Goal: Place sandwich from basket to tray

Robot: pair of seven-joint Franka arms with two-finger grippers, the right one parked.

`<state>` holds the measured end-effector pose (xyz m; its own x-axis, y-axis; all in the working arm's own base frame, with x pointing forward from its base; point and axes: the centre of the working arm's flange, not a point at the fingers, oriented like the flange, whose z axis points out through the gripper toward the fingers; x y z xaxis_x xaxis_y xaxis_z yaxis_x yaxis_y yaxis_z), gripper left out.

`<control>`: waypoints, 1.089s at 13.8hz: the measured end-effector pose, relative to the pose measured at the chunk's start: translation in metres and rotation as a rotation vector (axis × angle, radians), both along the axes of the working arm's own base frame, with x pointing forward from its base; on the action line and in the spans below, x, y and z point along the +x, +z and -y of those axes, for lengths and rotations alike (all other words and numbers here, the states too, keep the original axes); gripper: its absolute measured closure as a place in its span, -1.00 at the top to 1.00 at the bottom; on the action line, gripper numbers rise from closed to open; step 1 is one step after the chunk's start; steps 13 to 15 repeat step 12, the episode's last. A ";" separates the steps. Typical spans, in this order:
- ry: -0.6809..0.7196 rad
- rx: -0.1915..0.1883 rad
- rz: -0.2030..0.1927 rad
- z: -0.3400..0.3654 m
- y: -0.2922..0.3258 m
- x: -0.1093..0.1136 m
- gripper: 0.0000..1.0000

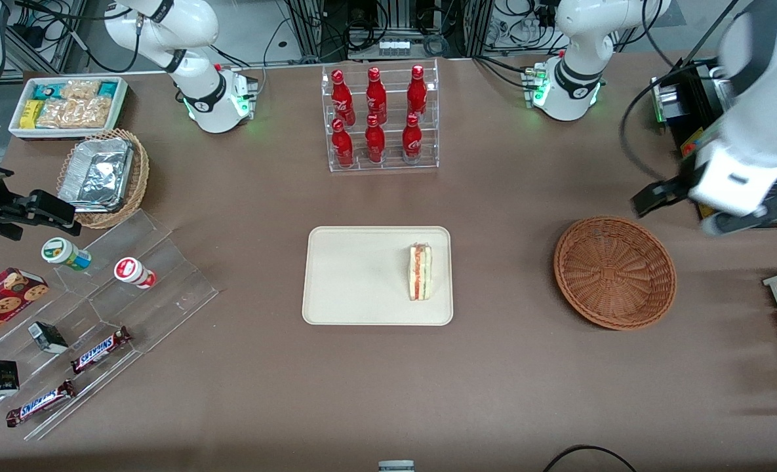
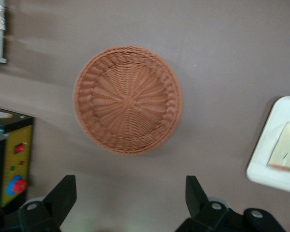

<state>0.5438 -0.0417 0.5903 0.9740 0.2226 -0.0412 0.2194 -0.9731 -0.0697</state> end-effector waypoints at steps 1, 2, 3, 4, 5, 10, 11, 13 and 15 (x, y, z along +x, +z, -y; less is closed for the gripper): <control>-0.015 -0.013 0.001 -0.020 0.011 -0.007 1.00; -0.027 -0.027 0.004 -0.036 0.022 -0.016 1.00; -0.038 -0.037 0.005 -0.050 0.032 -0.025 1.00; -0.046 -0.043 0.009 -0.057 0.041 -0.033 1.00; -0.053 -0.043 0.015 -0.058 0.049 -0.041 1.00; -0.130 -0.045 0.018 -0.021 0.055 -0.066 1.00; -0.136 -0.046 0.019 -0.019 0.055 -0.066 1.00; -0.148 -0.047 0.019 -0.018 0.055 -0.066 1.00; -0.148 -0.047 0.019 -0.018 0.055 -0.066 1.00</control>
